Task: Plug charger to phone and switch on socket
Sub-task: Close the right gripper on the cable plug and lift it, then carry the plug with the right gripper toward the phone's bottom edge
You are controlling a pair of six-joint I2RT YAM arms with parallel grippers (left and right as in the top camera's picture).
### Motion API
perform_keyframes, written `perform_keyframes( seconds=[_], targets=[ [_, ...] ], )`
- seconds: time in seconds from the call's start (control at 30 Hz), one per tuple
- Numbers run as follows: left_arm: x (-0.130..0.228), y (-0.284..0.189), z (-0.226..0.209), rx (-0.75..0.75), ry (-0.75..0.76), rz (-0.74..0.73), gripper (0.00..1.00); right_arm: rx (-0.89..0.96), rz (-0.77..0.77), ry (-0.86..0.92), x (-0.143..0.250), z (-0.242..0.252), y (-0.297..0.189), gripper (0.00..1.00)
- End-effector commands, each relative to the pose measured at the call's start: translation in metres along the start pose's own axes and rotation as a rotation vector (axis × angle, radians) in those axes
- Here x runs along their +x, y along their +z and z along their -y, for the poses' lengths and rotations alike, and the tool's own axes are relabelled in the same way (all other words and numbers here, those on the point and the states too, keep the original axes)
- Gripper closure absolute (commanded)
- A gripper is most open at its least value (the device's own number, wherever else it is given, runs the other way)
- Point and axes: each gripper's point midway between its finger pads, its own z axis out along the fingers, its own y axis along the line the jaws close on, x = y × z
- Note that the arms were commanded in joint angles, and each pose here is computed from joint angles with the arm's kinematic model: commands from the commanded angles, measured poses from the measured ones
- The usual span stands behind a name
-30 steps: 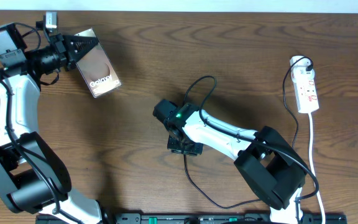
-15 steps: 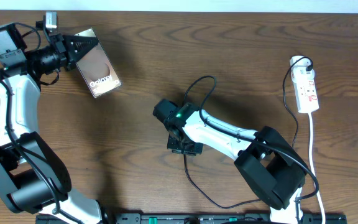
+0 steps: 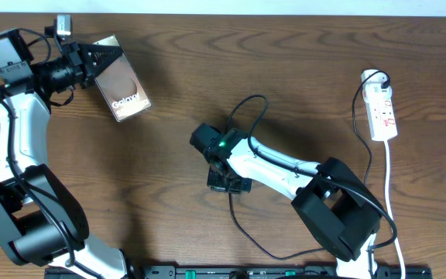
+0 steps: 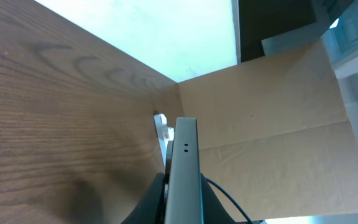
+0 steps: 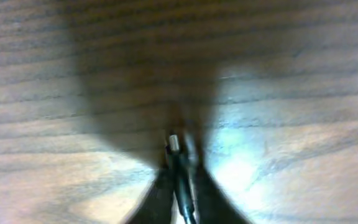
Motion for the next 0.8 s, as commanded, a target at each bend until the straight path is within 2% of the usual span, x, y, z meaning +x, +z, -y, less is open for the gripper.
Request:
perform_keyframes(
  seconds=[0.0, 0.1, 0.23, 0.37, 0.4, 0.5, 0.63, 0.77],
  targets=[
    [0.001, -0.003, 0.014, 0.021, 0.034, -0.004, 0.93, 0.044, -0.043, -0.012, 0.008, 0.006, 0.022, 0.99],
    [0.001, -0.003, 0.014, 0.020, 0.034, -0.003, 0.92, 0.014, -0.065, -0.039, 0.009, 0.001, 0.021, 0.99],
    [0.000, -0.003, 0.013, 0.015, 0.034, 0.000, 0.93, -0.252, -0.206, -0.192, 0.016, -0.037, 0.010, 0.99],
    [0.000, -0.003, 0.013, 0.015, 0.034, 0.000, 0.93, -0.583, -0.276, -0.393, 0.015, -0.074, -0.019, 0.99],
    [0.000, -0.003, 0.013, 0.015, 0.034, 0.000, 0.93, -0.718, -0.271, -0.495, 0.012, -0.085, -0.034, 0.99],
    [0.000, -0.003, 0.013, 0.015, 0.034, 0.000, 0.93, -0.933, -0.231, -0.667, 0.005, -0.097, -0.061, 0.99],
    [0.000, -0.003, 0.013, 0.015, 0.034, 0.000, 0.92, -1.010, -0.162, -0.682, -0.023, -0.088, -0.073, 0.99],
    [0.000, -0.003, 0.013, 0.015, 0.034, 0.000, 0.93, -1.188, -0.075, -0.826, -0.036, -0.081, -0.099, 0.99]
  ],
)
